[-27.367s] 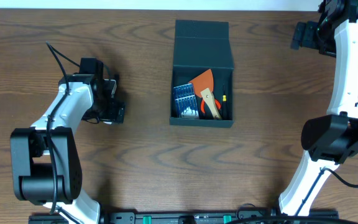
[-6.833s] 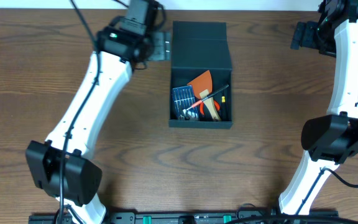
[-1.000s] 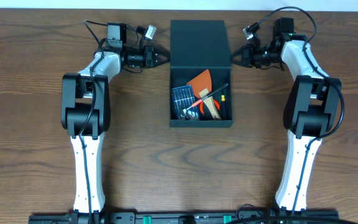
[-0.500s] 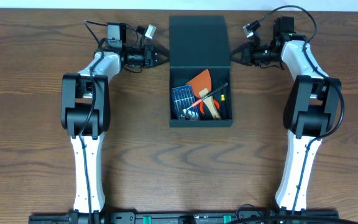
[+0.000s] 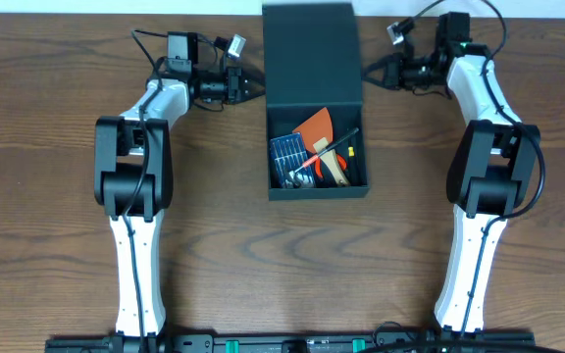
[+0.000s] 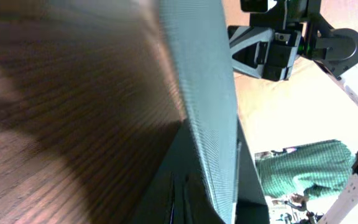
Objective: Pack container
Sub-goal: 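Grip the lid edges with both grippers and start tilting it forward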
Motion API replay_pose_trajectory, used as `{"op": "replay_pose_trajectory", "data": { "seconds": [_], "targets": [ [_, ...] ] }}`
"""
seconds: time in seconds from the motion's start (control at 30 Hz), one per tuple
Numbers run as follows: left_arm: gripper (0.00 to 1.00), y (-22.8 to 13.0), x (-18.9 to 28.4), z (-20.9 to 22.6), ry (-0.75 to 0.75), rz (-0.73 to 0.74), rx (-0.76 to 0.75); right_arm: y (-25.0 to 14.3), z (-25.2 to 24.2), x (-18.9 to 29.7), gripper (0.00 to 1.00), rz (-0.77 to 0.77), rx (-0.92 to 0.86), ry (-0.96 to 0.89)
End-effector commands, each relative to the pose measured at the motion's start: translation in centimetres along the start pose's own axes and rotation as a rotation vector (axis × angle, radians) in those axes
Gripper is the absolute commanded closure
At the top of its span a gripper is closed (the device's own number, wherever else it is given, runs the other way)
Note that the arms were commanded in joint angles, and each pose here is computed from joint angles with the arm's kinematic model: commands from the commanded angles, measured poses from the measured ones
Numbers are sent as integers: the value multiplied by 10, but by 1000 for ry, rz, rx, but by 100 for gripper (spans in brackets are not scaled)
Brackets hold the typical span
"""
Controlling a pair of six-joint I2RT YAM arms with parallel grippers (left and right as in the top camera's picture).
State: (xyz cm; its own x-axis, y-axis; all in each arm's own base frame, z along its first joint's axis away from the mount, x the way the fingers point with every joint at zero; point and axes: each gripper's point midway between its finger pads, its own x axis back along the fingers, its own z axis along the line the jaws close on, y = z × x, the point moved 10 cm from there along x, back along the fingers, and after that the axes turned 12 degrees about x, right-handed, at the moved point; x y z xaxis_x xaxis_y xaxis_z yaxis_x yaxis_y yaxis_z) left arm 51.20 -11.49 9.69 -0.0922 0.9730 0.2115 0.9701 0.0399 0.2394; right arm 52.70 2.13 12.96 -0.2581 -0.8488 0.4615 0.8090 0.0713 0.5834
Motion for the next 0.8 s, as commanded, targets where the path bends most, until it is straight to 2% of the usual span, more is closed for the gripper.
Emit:
{"op": "replay_pose_trajectory", "data": {
  "seconds": [0.0, 0.17, 0.47, 0.77],
  "targets": [
    [95, 15, 8, -44, -17, -22, -87, 13, 14, -3, 99, -22, 21, 60],
    [95, 17, 11, -55, 15, -42, -71, 11, 16, -4, 99, -10, 6, 63],
    [95, 10, 19, -68, 157, -69, -32, 13, 19, 0, 99, 7, -6, 33],
    [95, -2, 28, -88, 233, -43, -37, 28, 38, 13, 99, 48, 54, -31]
  ]
}}
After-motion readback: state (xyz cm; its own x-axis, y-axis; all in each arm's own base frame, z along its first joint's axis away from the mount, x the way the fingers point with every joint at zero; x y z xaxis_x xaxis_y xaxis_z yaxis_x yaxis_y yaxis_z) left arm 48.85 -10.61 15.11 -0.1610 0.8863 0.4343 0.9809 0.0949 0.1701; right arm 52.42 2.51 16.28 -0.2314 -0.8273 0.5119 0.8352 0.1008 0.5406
